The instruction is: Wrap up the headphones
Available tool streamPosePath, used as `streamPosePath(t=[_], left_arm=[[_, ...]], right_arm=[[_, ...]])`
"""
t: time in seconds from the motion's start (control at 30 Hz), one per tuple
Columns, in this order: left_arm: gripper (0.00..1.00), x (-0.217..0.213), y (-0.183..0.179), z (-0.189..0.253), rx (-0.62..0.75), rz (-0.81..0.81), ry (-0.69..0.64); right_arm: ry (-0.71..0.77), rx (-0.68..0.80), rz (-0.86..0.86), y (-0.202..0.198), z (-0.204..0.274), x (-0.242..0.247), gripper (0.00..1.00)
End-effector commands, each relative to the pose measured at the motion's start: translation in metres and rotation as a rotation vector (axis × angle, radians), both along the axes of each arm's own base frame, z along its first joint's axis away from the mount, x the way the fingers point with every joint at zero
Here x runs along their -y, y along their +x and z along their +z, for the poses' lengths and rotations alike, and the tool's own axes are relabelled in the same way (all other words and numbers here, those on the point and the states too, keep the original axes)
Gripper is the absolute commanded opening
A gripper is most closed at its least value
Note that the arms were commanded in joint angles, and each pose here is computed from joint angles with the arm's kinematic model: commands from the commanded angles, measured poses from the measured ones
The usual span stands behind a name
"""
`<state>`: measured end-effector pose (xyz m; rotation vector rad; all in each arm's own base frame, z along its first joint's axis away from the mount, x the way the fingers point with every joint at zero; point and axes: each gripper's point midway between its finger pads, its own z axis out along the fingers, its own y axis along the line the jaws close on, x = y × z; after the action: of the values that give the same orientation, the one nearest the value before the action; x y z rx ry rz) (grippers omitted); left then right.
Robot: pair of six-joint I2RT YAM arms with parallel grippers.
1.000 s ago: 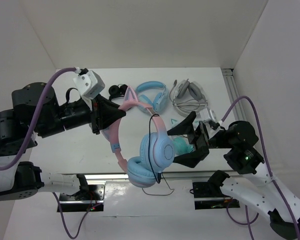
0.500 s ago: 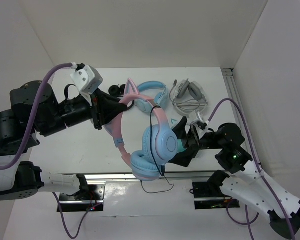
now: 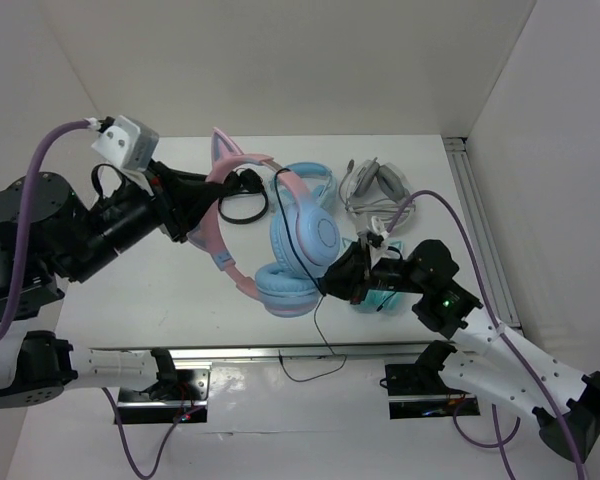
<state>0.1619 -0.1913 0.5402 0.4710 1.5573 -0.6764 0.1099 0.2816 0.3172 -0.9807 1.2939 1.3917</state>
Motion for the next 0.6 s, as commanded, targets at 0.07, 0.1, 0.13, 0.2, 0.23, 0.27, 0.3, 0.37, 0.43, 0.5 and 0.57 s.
streamPosePath(t=[0.07, 0.1, 0.13, 0.2, 0.23, 0.27, 0.3, 0.37, 0.43, 0.5, 0.57], left_arm=[[0.00, -0.041, 0.001, 0.067, 0.062, 0.132, -0.316], [0.00, -0.043, 0.003, 0.067, 0.061, 0.142, -0.316], [0.00, -0.046, 0.006, 0.064, 0.061, 0.170, -0.303], [0.00, -0.039, 0.015, 0.051, 0.051, 0.200, -0.233], [0.00, -0.037, 0.019, 0.045, 0.064, 0.212, -0.180], [0.00, -0.033, 0.021, 0.038, 0.063, 0.213, -0.134], [0.00, -0.028, 0.027, 0.029, 0.064, 0.225, -0.090], [0.00, -0.015, 0.036, 0.000, 0.062, 0.235, 0.032], [0.00, -0.011, 0.043, -0.024, 0.053, 0.250, 0.116], [0.00, -0.004, 0.054, -0.057, 0.048, 0.272, 0.229], [0.00, -0.006, 0.067, -0.089, 0.020, 0.312, 0.312]], right_arm=[[0.019, 0.033, -0.169, 0.031, 0.006, 0.001, 0.00], [0.016, 0.035, -0.192, 0.033, 0.008, 0.003, 0.00], [0.030, 0.076, -0.249, 0.042, 0.025, 0.007, 0.00], [-0.022, 0.066, -0.324, 0.058, 0.026, 0.009, 0.00], [-0.004, 0.113, -0.434, 0.076, 0.053, 0.017, 0.00], [-0.013, 0.115, -0.494, 0.087, 0.061, 0.021, 0.00], [-0.073, 0.089, -0.559, 0.104, 0.055, 0.021, 0.00], [-0.063, 0.119, -0.782, 0.140, 0.094, 0.042, 0.00], [-0.138, 0.115, -0.910, 0.174, 0.092, 0.043, 0.00], [-0.187, 0.185, -1.017, 0.206, 0.113, 0.046, 0.00], [-0.159, 0.251, -1.050, 0.226, 0.151, 0.055, 0.00]])
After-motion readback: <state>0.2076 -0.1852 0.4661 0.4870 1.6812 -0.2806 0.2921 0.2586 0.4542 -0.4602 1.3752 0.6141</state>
